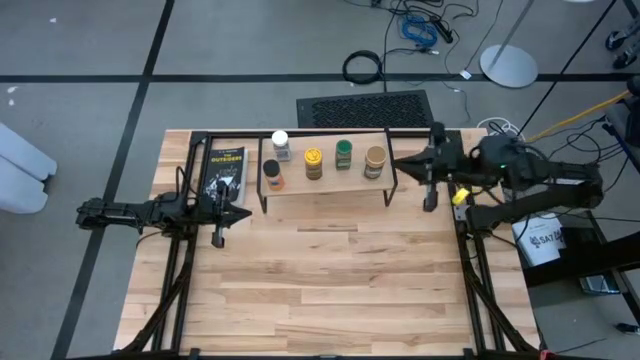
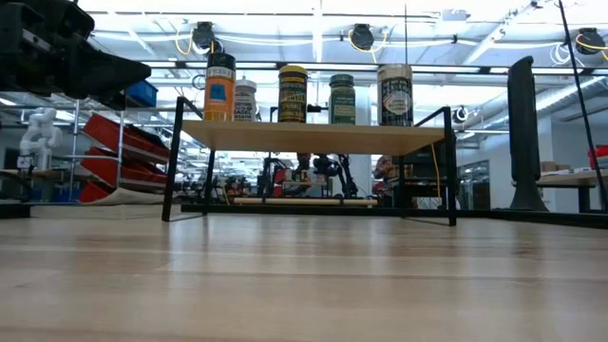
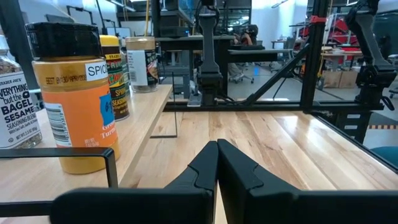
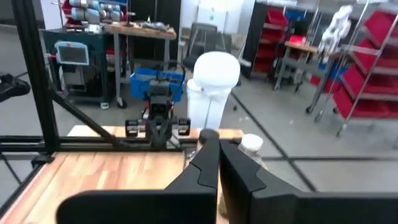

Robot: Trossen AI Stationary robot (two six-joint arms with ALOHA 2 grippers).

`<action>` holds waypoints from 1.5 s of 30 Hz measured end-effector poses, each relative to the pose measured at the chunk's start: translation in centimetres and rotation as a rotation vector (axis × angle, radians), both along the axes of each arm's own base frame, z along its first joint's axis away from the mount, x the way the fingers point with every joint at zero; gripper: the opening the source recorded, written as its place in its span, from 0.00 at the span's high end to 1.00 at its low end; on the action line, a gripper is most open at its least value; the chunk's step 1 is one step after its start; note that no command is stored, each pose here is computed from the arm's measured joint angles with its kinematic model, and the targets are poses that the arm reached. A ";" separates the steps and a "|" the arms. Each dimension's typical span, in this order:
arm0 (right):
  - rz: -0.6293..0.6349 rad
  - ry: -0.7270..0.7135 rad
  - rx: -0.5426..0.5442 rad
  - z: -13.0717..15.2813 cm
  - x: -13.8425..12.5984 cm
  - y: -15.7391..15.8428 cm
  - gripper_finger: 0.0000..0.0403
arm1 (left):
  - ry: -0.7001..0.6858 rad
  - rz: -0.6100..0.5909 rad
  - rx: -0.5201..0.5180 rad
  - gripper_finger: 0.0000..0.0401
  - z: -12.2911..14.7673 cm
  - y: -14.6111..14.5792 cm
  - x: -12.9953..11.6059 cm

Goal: Shelf spices
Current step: Remove the brown seasoning bottle from the shelf

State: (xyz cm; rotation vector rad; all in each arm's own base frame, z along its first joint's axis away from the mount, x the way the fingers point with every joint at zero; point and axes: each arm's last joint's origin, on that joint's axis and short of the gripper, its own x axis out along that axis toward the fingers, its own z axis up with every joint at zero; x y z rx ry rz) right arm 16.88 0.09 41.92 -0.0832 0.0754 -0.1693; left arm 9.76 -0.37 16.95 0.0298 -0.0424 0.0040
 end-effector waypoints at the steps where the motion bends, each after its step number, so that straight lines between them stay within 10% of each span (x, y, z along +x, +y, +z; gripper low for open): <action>1: 0.000 0.014 0.008 -0.2 0.4 0.0 1.00 | 0.000 -0.004 0.001 0.96 0.0 0.0 0.0; 19: 0.005 0.076 -0.018 -1.2 2.3 0.1 1.00 | -0.023 0.039 -0.056 0.96 3.2 0.2 -0.7; 45: 0.007 0.083 -0.022 -1.1 1.9 0.1 1.00 | 0.133 0.103 0.055 0.96 26.7 0.2 2.6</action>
